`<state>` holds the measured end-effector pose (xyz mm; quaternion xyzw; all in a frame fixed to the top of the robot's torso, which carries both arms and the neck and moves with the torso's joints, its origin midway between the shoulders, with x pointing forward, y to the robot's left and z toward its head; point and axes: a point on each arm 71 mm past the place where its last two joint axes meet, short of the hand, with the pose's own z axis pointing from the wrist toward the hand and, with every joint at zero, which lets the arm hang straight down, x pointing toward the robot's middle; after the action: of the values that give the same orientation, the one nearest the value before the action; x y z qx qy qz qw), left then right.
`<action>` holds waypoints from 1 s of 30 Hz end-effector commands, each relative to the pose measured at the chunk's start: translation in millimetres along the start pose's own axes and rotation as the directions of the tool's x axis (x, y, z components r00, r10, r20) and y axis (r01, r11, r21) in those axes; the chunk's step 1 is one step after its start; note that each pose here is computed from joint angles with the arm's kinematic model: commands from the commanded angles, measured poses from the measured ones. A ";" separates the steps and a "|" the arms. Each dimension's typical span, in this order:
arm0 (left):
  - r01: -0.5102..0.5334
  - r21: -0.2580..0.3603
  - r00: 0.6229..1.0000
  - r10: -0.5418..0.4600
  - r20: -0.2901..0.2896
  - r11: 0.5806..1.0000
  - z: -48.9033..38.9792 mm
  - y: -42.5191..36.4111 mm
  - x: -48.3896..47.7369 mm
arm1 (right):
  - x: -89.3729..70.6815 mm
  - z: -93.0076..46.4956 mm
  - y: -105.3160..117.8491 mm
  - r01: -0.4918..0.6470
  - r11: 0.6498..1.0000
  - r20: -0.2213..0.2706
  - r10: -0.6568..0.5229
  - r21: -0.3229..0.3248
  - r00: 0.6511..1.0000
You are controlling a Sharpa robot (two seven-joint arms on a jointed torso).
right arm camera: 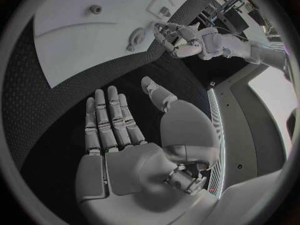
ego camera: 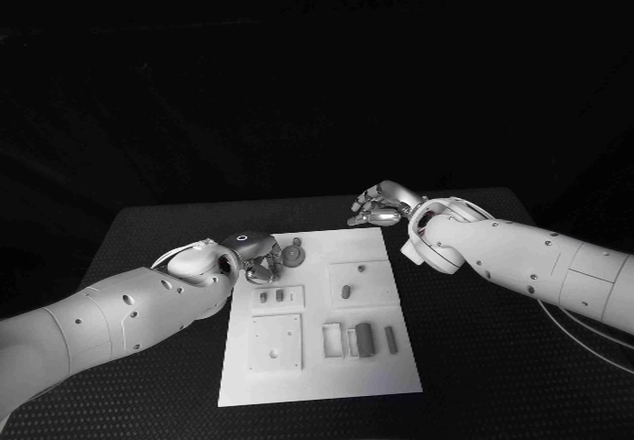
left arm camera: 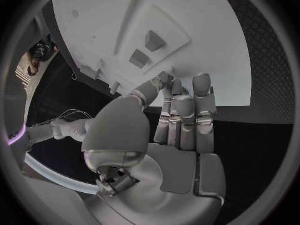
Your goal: Assemble the parts on the task board
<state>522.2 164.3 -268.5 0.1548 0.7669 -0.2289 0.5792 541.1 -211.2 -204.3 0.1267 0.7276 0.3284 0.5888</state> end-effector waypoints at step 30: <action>-0.019 -0.007 0.999 0.019 -0.039 1.000 -5.3 1.2 8.4 | -0.1 -0.3 0.3 0.000 1.000 -0.005 -0.001 -0.010 1.000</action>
<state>516.9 166.0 -271.6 0.1601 0.7689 -0.2267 0.5760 541.1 -211.8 -204.3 0.1269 0.7275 0.3282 0.5890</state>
